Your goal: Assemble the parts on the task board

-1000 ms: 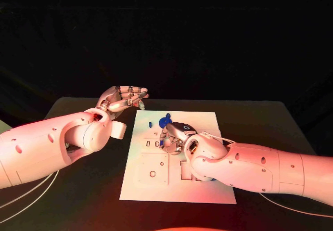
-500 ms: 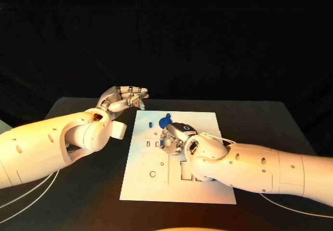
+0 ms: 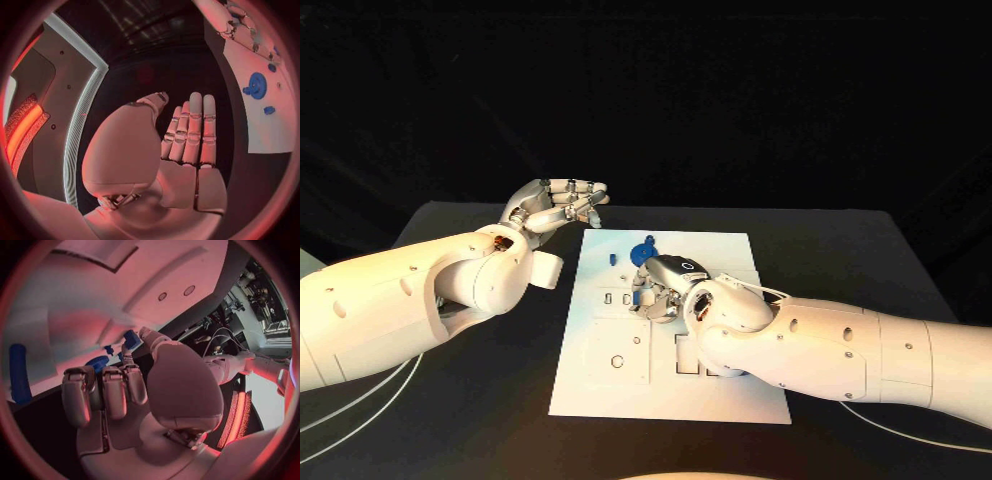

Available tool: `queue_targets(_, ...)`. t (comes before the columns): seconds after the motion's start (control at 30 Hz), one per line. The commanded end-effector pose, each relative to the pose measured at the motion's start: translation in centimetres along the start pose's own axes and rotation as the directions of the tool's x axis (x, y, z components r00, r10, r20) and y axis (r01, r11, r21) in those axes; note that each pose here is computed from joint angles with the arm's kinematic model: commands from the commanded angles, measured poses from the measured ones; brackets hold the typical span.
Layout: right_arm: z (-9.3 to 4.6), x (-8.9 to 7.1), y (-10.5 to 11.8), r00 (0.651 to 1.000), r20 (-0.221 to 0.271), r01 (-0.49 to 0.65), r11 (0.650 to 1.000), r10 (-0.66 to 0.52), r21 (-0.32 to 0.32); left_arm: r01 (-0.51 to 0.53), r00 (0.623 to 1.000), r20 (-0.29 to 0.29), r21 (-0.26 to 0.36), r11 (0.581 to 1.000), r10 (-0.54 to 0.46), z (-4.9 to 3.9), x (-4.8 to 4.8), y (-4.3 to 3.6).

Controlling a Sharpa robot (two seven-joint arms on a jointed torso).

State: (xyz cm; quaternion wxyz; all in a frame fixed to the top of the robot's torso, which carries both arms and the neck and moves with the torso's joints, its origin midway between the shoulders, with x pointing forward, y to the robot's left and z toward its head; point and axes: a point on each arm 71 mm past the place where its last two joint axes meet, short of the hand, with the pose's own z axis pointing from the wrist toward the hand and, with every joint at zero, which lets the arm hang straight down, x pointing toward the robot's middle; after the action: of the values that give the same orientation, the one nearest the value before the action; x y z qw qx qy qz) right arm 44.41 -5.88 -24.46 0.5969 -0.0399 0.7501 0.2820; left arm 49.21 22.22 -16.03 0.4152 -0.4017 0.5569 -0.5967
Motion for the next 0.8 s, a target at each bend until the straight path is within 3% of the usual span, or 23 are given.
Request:
queue_targets(0.03,-0.1,-0.1,0.2,1.000,0.016,-0.007,1.000,0.008,-0.031,0.007,1.000,-0.012,0.008,1.000,-0.007,0.02,0.15,-0.09)
queue_targets(0.33,-0.5,-0.7,0.0,0.995,0.089,-0.048,0.997,0.053,-0.057,-0.018,1.000,-0.014,-0.004,1.000,0.018,0.08,0.11,0.06)
queue_targets(0.53,-1.1,-2.6,-0.9,0.979,0.148,-0.119,0.984,0.138,-0.133,-0.083,0.996,-0.039,-0.072,0.994,0.080,0.30,0.14,0.67)
queue_targets(0.67,-1.6,-4.7,-2.1,0.959,0.149,-0.212,0.959,0.241,-0.191,-0.168,0.983,-0.103,-0.151,0.974,0.154,0.45,0.29,1.38)
queue_targets(0.8,-2.2,-7.3,-4.2,0.924,0.119,-0.338,0.921,0.364,-0.193,-0.309,0.943,-0.208,-0.245,0.919,0.261,0.55,0.40,2.30)
